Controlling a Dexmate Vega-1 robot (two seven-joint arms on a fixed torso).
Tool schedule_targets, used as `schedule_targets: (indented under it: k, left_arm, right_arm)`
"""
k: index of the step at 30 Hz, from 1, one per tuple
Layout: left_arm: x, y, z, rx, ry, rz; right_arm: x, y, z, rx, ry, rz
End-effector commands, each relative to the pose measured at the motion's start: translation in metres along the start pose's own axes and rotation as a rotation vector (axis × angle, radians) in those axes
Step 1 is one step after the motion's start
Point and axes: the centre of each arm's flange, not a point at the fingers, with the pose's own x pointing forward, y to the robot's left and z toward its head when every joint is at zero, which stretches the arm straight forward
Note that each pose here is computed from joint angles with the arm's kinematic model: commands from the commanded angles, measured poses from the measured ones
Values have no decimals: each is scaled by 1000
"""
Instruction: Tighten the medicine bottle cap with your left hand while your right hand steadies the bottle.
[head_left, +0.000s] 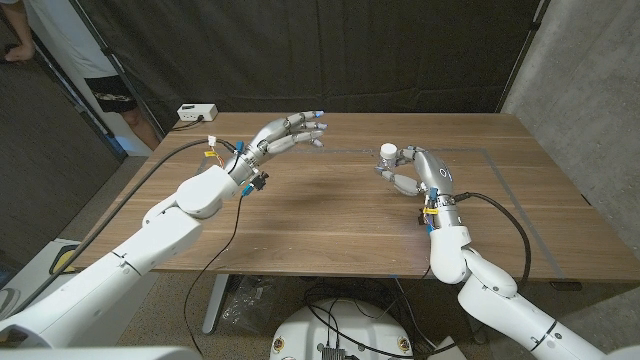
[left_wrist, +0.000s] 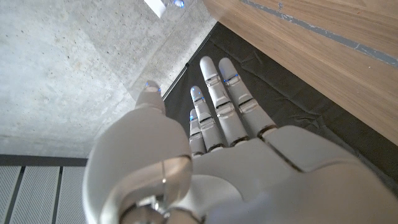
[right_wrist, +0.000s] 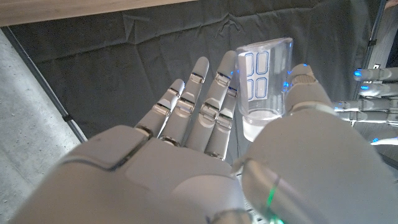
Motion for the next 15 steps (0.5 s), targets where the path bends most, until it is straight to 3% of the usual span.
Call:
schedule_targets:
  k: [1, 8, 15]
  left_arm:
    - [-1, -4, 3, 81, 0, -63]
    - [11, -10, -2, 91, -2, -175]
    - [22, -14, -10, 59, -15, -216]
  right_arm:
    - [37, 6, 12, -51, -13, -57]
    - [51, 9, 19, -45, -3, -73]
    - [52, 12, 26, -42, 5, -71]
